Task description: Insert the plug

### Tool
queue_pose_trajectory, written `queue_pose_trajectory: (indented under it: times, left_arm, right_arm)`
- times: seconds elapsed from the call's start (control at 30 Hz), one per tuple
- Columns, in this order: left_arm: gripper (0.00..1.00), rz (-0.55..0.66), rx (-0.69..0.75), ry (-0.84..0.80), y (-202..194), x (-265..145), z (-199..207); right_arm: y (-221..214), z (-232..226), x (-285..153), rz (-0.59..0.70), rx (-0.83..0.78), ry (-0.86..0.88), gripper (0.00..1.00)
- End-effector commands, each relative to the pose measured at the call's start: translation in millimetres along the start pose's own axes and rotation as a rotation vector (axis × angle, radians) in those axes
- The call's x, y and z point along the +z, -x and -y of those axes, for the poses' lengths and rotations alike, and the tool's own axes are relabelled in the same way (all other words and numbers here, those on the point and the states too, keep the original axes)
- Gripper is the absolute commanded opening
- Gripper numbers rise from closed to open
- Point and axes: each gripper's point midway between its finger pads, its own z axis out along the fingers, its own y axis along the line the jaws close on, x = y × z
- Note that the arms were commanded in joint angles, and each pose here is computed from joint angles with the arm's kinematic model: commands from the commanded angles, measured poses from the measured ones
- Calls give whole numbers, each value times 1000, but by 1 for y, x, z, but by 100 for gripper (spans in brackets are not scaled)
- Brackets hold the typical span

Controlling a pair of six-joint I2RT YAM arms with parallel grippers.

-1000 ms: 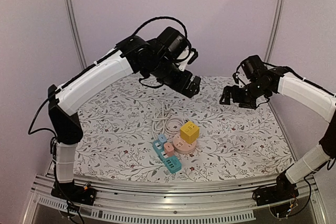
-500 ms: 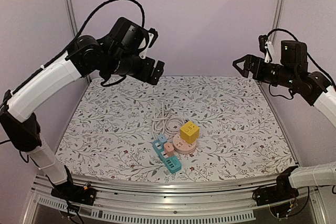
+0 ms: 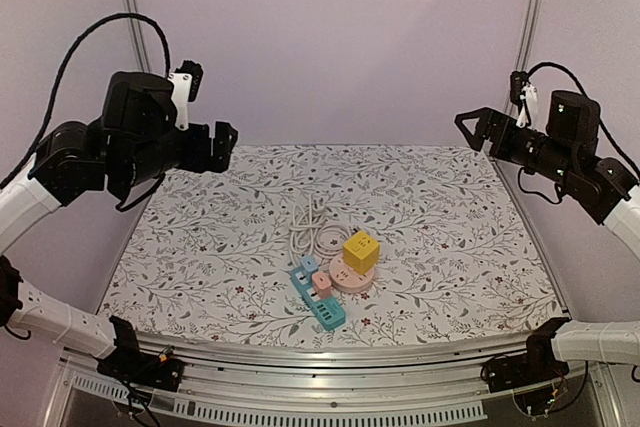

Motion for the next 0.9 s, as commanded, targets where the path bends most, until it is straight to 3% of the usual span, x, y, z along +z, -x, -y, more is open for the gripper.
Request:
queue_pose_trajectory:
  times: [0.0, 0.3, 0.87]
  left_arm:
    - [100, 8, -87, 35, -5, -6, -16]
    - [99, -7, -155, 26, -13, -21, -28]
    - [100, -37, -117, 7, -16, -25, -27]
  right_arm:
    - [-1, 0, 4, 3, 20, 6, 99]
    - [-9, -7, 5, -24, 21, 54, 99]
    - [-19, -8, 4, -37, 56, 79, 99]
